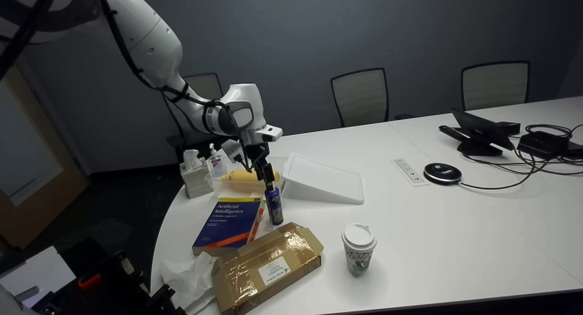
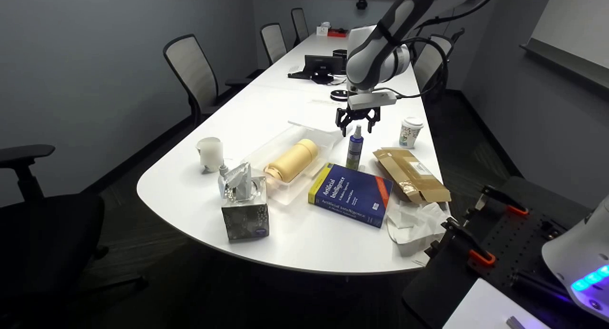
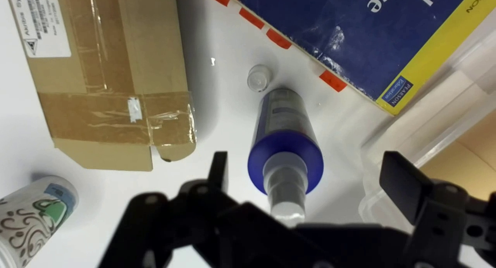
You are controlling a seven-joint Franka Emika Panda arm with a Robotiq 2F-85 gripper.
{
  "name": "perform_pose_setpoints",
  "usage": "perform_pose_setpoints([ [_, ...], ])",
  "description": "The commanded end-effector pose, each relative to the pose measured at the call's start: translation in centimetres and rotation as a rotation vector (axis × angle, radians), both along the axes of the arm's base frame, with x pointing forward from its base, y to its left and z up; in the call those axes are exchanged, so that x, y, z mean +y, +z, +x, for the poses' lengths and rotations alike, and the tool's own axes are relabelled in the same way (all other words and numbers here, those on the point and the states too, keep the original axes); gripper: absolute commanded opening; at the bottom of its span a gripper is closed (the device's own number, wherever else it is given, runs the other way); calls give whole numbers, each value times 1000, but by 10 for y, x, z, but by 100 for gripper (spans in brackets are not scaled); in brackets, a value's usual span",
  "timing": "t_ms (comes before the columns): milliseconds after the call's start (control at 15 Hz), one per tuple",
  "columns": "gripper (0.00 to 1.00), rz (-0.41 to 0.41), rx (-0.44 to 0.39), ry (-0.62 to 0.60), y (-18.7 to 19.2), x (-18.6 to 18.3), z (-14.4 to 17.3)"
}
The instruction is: Open the storage bin, then place the blue bottle inside it
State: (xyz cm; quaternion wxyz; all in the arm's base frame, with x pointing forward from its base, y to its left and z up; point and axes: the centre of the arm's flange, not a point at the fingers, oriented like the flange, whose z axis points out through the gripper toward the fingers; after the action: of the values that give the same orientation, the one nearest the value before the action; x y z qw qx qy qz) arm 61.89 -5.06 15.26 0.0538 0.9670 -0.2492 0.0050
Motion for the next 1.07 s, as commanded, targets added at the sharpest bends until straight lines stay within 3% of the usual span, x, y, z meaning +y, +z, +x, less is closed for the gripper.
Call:
perform_pose_setpoints([
  [0, 100, -29, -37, -25, 1, 6, 2],
  [333, 100, -55, -52, -54, -1, 7, 2],
  [400, 79, -60, -53, -60, -1, 6, 1],
  [1000, 12, -118, -53, -95, -5, 4, -1],
])
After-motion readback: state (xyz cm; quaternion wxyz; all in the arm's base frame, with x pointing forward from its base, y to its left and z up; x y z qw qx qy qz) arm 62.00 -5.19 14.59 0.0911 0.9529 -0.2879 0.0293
